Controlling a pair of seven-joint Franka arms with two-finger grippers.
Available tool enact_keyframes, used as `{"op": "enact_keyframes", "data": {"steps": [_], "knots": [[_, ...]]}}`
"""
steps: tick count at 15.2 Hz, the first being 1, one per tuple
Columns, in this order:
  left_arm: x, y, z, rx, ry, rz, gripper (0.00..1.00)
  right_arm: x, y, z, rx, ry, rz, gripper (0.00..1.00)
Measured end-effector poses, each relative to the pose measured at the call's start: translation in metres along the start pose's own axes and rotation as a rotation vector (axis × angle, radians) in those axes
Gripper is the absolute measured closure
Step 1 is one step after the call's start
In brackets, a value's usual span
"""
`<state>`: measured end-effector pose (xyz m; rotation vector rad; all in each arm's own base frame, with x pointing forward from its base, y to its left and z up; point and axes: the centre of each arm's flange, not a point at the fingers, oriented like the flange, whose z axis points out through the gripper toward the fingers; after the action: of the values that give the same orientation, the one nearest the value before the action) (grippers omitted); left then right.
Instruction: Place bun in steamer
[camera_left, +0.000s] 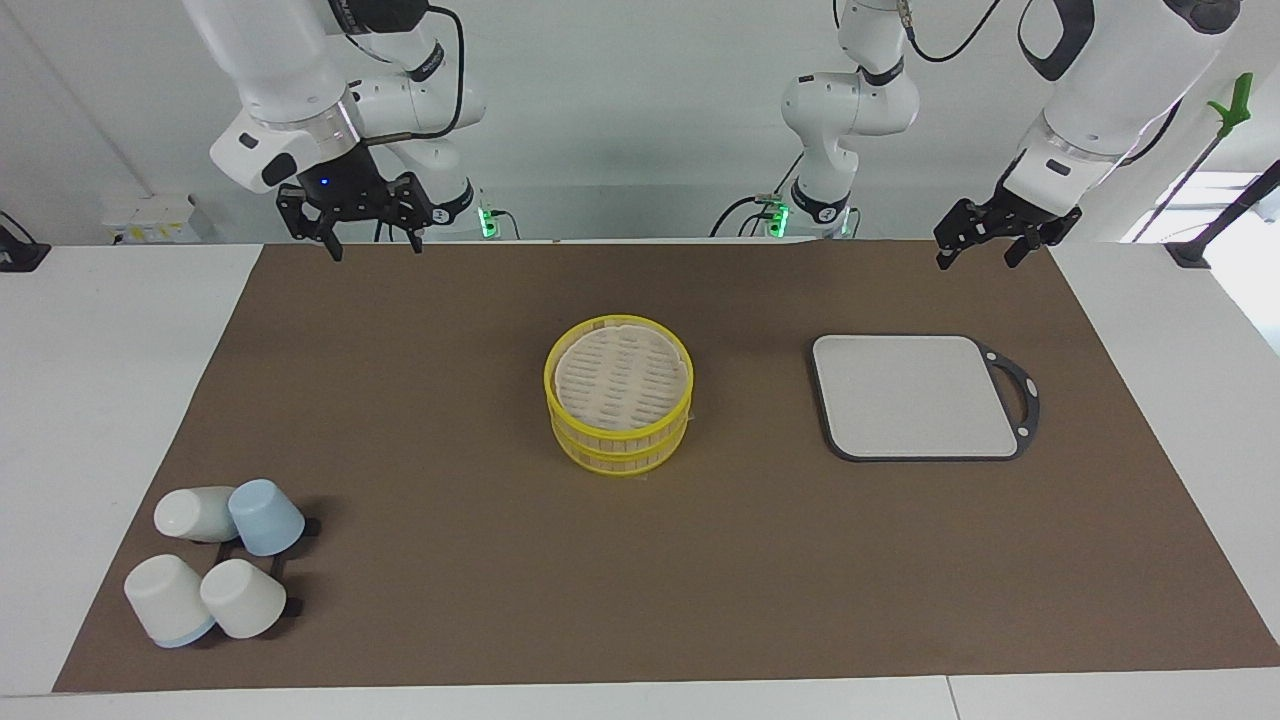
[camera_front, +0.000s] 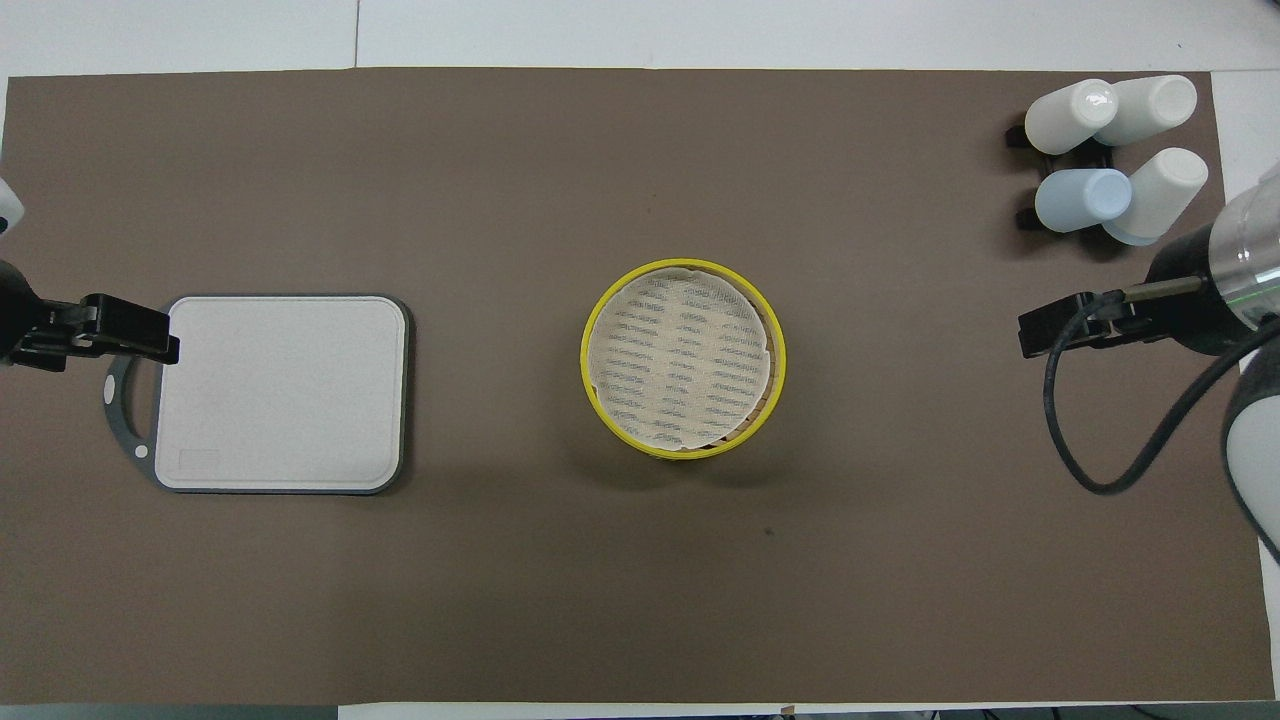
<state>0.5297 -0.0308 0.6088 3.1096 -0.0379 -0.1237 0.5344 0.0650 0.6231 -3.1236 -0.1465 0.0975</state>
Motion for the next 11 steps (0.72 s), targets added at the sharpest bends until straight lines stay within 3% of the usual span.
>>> {"op": "enact_keyframes", "data": {"steps": [11], "knots": [[0.000,0.000,0.000,0.000,0.002,0.000,0.00,0.008,0.016,0.013,-0.013,-0.022,0.028,0.00]]}}
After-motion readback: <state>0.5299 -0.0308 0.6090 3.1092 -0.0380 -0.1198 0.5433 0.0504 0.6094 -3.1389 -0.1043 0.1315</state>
